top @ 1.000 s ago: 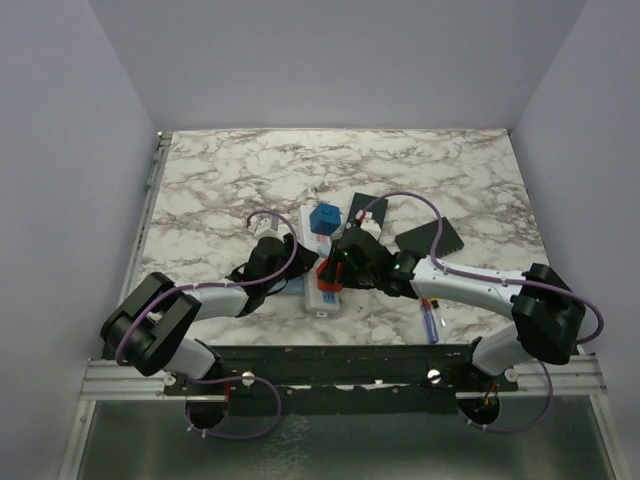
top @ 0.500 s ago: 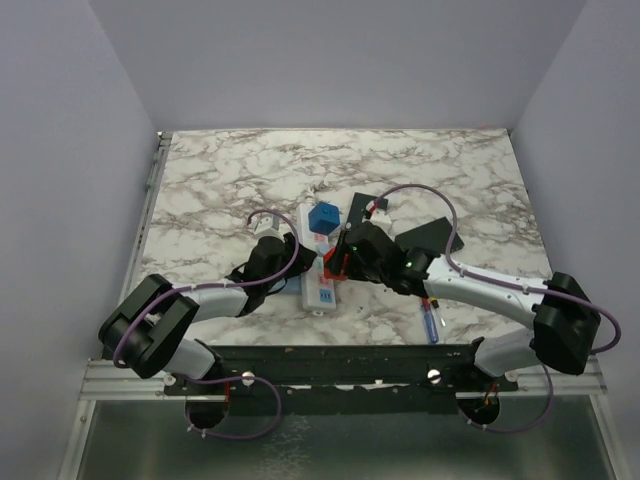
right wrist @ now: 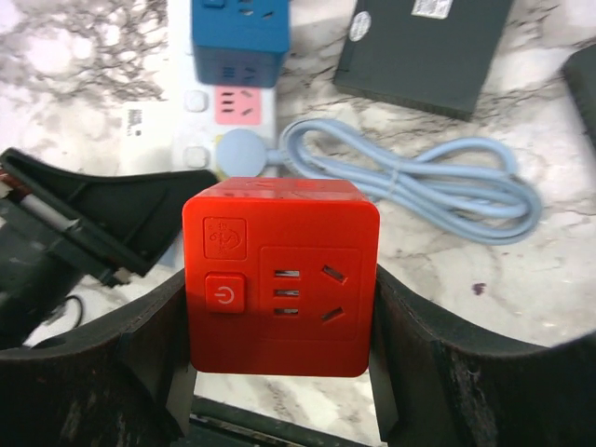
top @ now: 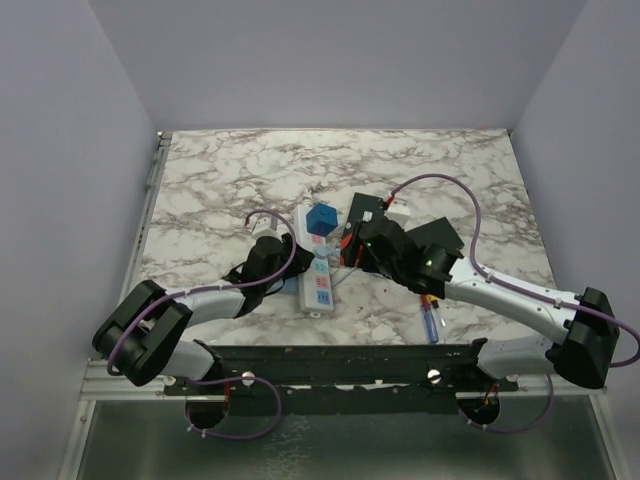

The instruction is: Pull the plug off the socket

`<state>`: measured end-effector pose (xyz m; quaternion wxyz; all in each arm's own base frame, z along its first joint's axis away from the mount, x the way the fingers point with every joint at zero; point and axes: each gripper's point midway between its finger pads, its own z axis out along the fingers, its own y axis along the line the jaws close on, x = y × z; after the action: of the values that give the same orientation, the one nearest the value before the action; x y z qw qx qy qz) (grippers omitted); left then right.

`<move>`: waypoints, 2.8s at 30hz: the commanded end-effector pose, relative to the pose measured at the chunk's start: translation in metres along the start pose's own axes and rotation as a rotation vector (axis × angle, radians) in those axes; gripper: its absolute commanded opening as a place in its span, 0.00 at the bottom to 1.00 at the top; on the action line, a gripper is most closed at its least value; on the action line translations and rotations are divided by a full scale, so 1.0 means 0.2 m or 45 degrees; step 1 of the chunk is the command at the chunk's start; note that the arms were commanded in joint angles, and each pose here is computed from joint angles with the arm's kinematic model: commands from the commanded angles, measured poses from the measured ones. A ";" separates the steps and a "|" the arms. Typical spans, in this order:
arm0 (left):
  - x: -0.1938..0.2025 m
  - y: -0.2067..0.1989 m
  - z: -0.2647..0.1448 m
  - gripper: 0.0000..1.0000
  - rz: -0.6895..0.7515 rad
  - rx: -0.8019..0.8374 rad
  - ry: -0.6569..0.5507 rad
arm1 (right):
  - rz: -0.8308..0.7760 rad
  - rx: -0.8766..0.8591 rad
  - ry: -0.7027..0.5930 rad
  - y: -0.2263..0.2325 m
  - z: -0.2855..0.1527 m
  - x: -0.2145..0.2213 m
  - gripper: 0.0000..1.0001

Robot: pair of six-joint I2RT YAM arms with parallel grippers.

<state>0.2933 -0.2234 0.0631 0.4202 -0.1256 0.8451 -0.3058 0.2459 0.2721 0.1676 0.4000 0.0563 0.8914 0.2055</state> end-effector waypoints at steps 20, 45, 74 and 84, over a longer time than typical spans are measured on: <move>-0.03 0.01 -0.09 0.00 0.087 -0.026 0.059 | -0.123 0.446 -0.233 -0.73 0.16 -0.76 0.00; -0.01 0.04 -0.14 0.00 0.013 -0.023 0.038 | -0.078 0.550 0.034 -1.04 0.66 -0.66 0.02; 0.01 0.06 -0.13 0.00 0.017 -0.037 0.062 | -0.073 0.477 0.118 -1.10 0.73 -0.62 0.78; 0.01 0.06 -0.13 0.00 0.021 -0.045 0.059 | -0.090 0.461 0.089 -1.08 0.69 -0.66 0.97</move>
<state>0.2747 -0.2075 0.0705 0.4020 -0.1220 0.8577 -0.2963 0.4472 0.0855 0.0736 0.3423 0.0954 0.9345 0.0213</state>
